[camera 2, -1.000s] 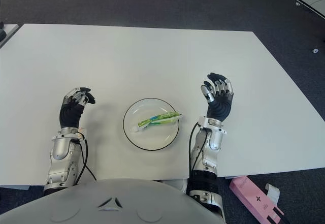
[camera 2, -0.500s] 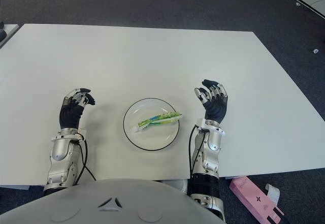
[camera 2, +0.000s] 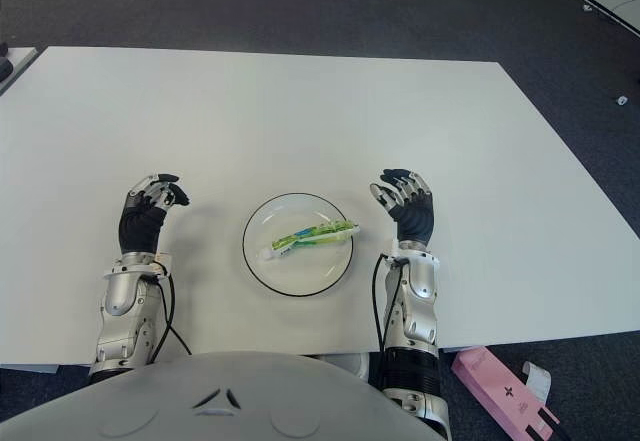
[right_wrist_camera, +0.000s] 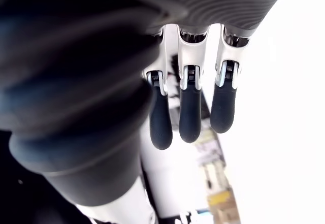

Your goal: Put the toothpaste on the table into the plate.

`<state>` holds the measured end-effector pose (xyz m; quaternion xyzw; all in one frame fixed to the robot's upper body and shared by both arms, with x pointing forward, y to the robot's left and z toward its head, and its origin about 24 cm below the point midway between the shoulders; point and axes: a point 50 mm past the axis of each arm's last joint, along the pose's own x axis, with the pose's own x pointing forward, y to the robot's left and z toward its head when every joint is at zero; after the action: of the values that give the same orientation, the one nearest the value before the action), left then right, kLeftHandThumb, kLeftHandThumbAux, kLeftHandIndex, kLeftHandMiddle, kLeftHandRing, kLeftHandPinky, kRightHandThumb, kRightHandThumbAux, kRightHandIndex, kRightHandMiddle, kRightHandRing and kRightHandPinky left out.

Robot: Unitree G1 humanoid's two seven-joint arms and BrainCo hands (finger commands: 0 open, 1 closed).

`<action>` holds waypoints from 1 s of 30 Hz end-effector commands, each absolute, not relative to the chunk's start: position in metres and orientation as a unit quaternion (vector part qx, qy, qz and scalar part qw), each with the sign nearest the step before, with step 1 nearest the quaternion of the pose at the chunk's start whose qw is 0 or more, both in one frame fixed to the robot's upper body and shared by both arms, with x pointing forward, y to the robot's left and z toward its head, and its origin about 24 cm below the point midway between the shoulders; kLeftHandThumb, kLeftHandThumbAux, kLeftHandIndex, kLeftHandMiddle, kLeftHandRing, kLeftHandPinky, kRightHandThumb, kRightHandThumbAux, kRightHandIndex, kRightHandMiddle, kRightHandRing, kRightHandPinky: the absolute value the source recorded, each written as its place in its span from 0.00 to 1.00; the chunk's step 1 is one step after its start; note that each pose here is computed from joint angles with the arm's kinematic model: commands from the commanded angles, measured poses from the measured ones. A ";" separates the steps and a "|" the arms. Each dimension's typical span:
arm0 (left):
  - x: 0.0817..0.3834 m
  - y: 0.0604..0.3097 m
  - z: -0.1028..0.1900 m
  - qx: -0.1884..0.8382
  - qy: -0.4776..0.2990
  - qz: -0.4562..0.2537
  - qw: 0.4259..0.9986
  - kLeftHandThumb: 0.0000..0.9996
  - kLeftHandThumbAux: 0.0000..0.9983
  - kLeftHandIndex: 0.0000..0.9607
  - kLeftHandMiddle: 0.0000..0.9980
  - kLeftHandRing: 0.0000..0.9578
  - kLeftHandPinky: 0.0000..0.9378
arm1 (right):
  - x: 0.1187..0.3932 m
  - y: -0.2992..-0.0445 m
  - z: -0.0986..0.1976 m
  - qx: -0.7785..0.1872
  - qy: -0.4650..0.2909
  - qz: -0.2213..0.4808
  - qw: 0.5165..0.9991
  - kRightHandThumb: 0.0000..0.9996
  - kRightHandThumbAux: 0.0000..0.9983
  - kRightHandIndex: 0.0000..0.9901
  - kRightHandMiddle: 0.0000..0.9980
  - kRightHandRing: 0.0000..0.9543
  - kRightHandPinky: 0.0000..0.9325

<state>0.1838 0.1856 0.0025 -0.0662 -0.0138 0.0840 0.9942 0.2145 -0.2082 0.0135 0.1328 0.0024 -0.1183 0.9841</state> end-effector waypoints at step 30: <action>0.182 0.183 -0.008 -0.077 0.018 0.092 0.993 0.70 0.72 0.45 0.57 0.58 0.53 | 0.212 -0.207 -0.009 0.107 0.109 -0.071 0.986 0.71 0.73 0.42 0.44 0.48 0.50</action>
<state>0.1830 0.1827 -0.0038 -0.0769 0.0051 0.0889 0.9931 0.2128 -0.2093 -0.0058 0.1106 0.0985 -0.0786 0.9858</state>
